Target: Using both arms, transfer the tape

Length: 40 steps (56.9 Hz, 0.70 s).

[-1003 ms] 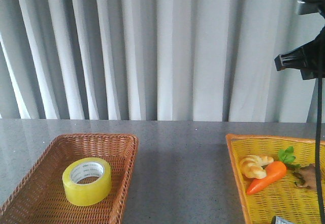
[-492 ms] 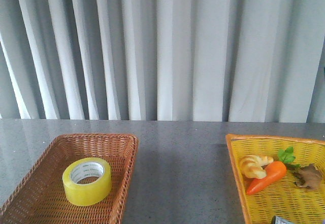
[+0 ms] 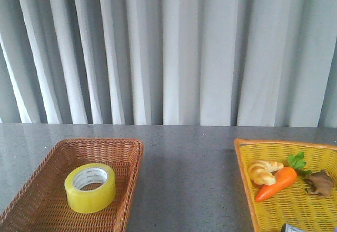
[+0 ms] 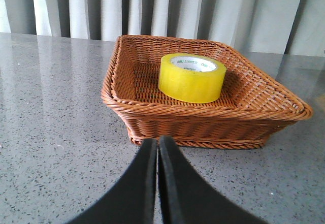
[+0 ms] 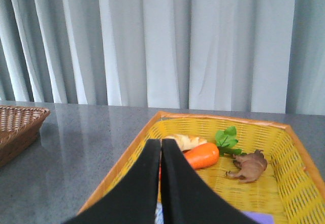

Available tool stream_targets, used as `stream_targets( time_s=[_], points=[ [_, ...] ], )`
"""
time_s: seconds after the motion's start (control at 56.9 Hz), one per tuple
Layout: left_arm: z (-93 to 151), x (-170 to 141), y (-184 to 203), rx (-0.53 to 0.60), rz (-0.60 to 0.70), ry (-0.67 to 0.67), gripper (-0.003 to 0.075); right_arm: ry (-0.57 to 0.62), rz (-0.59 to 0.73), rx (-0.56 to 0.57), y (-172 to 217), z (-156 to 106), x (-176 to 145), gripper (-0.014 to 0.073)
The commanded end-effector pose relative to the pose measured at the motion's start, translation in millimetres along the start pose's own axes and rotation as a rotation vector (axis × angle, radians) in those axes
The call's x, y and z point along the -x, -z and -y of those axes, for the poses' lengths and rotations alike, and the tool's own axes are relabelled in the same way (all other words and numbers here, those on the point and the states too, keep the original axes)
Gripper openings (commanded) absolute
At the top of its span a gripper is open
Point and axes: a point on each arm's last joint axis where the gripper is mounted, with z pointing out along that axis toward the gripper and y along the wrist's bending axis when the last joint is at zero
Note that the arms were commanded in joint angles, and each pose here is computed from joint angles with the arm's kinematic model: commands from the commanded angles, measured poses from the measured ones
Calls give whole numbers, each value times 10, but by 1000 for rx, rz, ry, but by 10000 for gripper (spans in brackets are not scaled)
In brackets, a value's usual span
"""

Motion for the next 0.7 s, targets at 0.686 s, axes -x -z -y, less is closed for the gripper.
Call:
stream_targets(
  time_s=[0.686],
  points=[
    [25, 99, 23, -25, 98, 12, -6, -29, 99, 10, 212, 11, -779, -7]
  ],
)
